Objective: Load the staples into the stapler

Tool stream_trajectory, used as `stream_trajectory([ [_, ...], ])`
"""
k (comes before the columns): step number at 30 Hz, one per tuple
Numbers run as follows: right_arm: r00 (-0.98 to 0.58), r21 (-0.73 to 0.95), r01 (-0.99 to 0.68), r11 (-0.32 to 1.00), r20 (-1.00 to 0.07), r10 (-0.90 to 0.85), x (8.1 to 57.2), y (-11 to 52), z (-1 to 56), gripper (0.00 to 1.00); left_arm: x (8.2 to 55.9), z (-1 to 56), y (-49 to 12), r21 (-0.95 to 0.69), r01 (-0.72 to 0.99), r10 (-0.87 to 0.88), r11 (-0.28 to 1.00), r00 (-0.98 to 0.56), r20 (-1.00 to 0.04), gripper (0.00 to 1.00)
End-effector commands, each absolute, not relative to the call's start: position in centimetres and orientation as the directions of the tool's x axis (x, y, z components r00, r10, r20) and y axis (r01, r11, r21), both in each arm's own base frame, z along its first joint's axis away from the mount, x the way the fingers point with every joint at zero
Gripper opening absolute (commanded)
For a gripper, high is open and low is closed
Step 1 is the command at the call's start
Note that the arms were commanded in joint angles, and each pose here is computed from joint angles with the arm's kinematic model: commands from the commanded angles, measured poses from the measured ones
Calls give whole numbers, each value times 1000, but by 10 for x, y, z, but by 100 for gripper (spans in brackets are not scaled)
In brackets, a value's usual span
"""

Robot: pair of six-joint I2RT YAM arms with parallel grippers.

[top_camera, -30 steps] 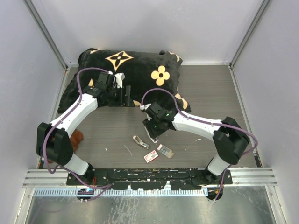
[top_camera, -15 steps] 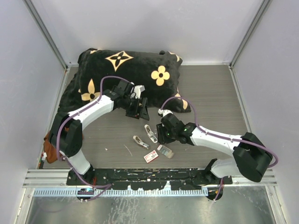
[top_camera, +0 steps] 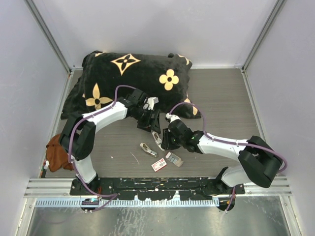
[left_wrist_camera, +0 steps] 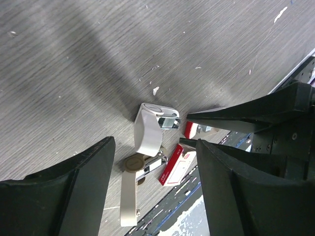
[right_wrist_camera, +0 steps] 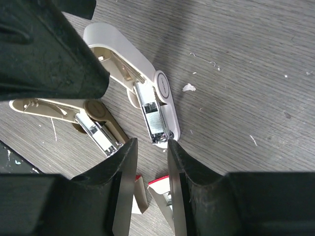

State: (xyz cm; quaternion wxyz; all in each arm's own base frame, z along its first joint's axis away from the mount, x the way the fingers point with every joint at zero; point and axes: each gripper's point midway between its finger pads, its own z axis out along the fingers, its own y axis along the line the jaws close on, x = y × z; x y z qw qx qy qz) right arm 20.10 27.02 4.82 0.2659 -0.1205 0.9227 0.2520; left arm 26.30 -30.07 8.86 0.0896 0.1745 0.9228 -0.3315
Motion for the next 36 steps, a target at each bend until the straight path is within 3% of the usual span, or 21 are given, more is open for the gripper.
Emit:
stream_trajectory([
  [1,-822,436,-351,828,-568,-50,207,280,53,36,259,97,-316,-619,409,287,671,-912,-292,68],
  [17,-831,416,-312,854,-555,-33,208,272,33,29,214,105,-334,-698,442,358,563,-892,-276,68],
  [28,-807,419,-335,844,-590,-28,207,268,44,32,194,109,-345,-738,460,402,495,-874,-275,68],
  [32,-807,413,-336,847,-590,-33,207,267,42,32,204,106,-336,-653,509,399,561,-857,-325,67],
  [36,-808,413,-336,846,-589,-33,206,267,40,32,223,124,-323,-540,589,372,602,-805,-462,68],
])
